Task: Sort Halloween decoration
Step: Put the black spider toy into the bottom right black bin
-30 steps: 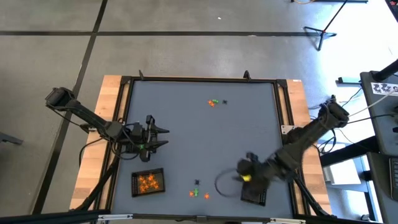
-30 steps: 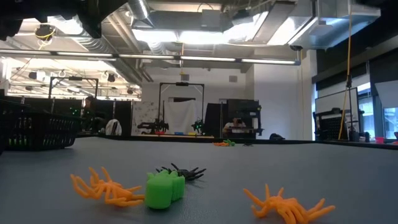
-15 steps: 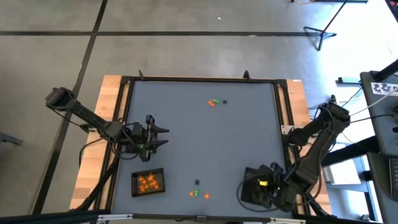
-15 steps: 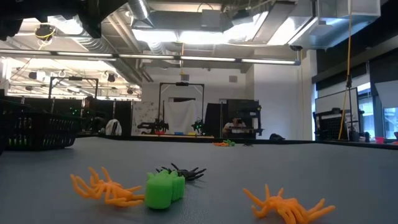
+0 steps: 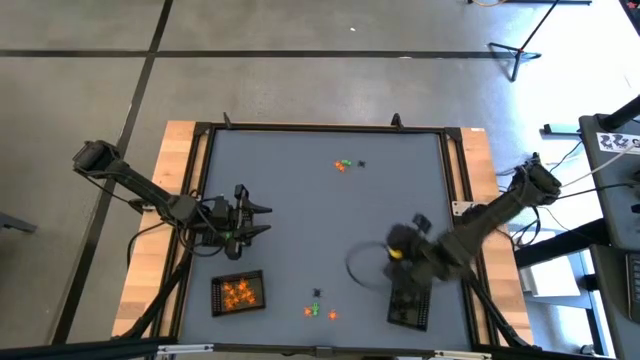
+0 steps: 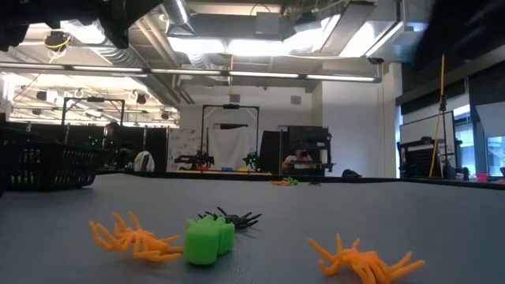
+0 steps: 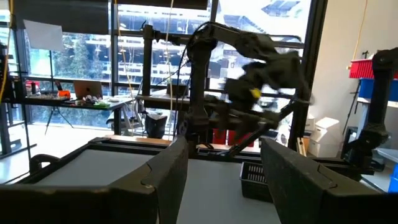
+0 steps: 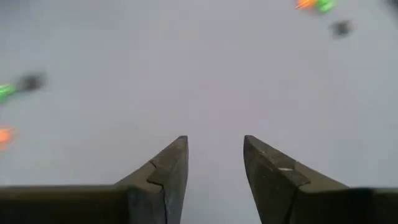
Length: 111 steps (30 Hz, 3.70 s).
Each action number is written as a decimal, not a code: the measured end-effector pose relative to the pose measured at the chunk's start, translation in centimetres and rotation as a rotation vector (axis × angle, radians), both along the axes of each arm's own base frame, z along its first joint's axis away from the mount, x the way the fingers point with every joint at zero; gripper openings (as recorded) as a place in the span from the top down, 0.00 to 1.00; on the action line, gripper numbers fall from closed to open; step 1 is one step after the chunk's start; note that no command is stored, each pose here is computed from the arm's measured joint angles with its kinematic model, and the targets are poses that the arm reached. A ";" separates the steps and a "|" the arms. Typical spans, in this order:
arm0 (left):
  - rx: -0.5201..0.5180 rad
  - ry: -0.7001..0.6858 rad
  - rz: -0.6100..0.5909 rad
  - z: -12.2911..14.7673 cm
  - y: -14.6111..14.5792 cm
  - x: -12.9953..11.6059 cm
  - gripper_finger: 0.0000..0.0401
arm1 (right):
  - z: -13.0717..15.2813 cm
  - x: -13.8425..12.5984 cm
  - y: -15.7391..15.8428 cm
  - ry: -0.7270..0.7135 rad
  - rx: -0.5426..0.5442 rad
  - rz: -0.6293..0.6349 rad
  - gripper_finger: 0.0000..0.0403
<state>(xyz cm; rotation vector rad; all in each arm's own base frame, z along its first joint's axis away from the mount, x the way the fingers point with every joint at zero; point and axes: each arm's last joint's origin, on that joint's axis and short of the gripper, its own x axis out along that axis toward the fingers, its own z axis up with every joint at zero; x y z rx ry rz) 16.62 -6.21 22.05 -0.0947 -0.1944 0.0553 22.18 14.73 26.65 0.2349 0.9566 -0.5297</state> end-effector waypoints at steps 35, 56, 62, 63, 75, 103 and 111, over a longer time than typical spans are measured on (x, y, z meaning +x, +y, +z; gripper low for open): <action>0.064 0.119 -0.003 -1.2 -0.1 0.2 0.52 | -12.5 9.6 -32.3 0.194 0.210 -0.203 0.62; 0.064 0.119 -0.004 -1.2 -0.1 0.2 0.52 | -11.4 9.2 -30.8 0.247 0.239 -0.130 0.99; 0.064 0.119 -0.004 -1.2 -0.1 0.2 0.52 | -8.8 9.5 -28.2 0.220 0.196 -0.075 1.00; 0.064 0.119 -0.004 -1.2 -0.1 0.2 0.52 | -8.4 9.5 -27.7 0.217 0.185 -0.071 1.00; 0.060 0.116 -0.004 -1.2 -0.1 0.2 0.52 | -7.5 10.2 -25.8 0.178 0.132 -0.088 0.91; 0.063 0.116 -0.004 -1.2 -0.1 0.2 0.52 | -11.9 10.0 -29.2 0.262 0.256 -0.150 0.98; 0.063 0.117 -0.004 -1.2 -0.1 0.2 0.52 | -8.7 8.8 -27.8 0.260 0.252 -0.127 0.99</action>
